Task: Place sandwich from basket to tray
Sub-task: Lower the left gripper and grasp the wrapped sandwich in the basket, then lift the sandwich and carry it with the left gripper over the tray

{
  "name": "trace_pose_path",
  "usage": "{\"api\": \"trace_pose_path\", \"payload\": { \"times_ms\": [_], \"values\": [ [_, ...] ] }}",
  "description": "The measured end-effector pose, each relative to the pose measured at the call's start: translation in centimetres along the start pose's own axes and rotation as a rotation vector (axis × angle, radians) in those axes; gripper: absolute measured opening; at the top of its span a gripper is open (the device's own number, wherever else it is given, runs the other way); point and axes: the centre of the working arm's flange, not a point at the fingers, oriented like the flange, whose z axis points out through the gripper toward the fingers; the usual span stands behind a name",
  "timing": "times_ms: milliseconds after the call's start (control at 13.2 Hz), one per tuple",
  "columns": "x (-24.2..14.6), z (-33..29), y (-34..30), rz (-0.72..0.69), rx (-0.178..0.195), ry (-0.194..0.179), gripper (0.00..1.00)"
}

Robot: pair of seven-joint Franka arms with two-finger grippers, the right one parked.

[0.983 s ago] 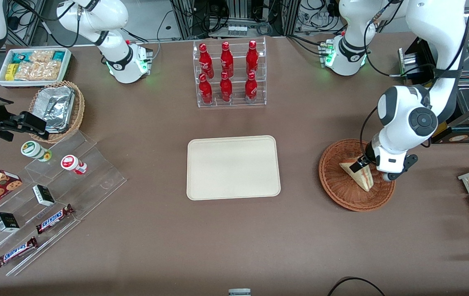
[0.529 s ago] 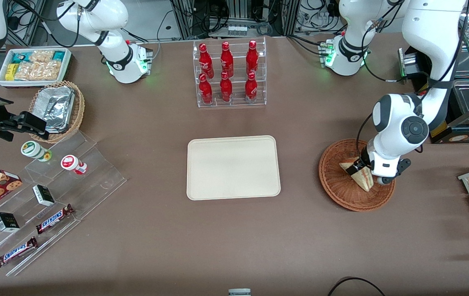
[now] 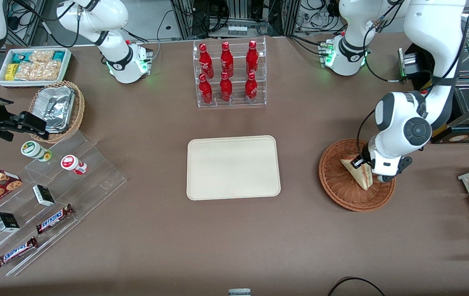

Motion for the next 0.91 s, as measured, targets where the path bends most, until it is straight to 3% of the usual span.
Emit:
{"api": "trace_pose_path", "payload": {
  "times_ms": [303,605,908],
  "values": [
    [0.7,-4.5,1.2,0.027,-0.005,0.005,0.15],
    [-0.8,-7.4,4.8,0.097,-0.028,0.021,0.15],
    [-5.9,-7.0,11.3,0.237,-0.040,0.015,0.15]
  ]
}}
